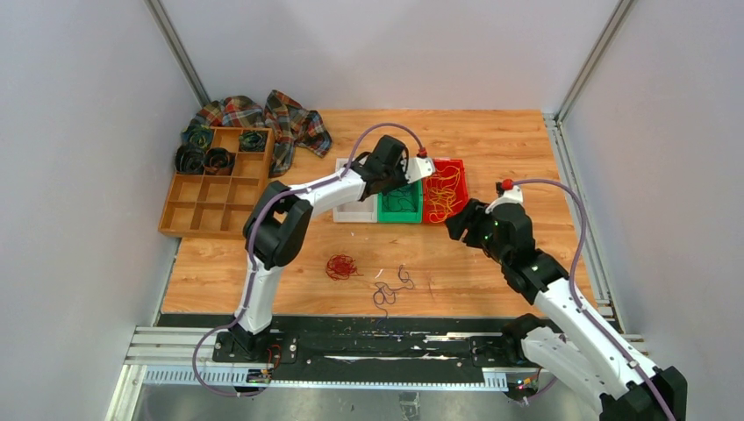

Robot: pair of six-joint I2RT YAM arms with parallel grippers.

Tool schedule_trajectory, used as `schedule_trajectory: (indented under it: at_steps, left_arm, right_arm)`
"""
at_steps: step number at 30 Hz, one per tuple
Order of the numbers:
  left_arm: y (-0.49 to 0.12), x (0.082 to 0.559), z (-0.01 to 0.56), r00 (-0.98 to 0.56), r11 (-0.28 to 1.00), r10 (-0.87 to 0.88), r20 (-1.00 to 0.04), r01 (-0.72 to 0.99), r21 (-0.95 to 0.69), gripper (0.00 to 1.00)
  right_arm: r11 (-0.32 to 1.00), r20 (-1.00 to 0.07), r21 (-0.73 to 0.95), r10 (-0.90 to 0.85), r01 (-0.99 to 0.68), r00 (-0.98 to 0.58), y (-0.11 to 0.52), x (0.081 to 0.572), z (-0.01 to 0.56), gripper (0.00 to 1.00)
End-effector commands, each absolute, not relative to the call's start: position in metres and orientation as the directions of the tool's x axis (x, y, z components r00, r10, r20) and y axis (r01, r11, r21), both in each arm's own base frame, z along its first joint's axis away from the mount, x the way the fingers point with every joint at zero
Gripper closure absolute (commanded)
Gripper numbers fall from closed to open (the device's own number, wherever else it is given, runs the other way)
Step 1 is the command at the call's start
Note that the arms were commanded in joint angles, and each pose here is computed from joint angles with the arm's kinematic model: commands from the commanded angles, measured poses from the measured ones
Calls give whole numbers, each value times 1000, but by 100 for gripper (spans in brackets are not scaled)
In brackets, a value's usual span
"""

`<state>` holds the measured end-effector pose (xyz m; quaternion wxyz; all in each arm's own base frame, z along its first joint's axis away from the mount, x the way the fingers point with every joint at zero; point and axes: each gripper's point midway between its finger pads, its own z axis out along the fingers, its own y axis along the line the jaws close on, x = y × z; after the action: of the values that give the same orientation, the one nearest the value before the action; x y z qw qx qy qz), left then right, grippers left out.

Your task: Untangle the cables

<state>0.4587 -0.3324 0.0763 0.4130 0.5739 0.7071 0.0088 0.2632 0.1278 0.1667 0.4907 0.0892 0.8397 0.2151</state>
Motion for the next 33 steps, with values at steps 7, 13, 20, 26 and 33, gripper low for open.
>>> schedule_trajectory:
  at_steps: [7,13,20,26,33]
  left_arm:
    - [-335,455,151,21,340,796,-605,811,476,29]
    - [-324,428,195,8,339,771,-637,841,421,1]
    - [-296,386,250,-8,333,740,-672,873,356,2]
    - [-249,358,299,-33,396,722,-691,839,373,2]
    - [-193,344,340,-117,561,687,-718,714,420,2]
  right_arm:
    - [822,-752,376,1,-428,-659,225,199,138,28]
    - [765,-701,261,-269,-589,-660,270,168,117,26]
    - [721,-571,174,-481,-670,-665,292,144,79,28]
    - [698,-496,153,-558,-699,-665,299,136,56,40]
    - [661,-402,158,-636,-734,-659,313,132,37,71]
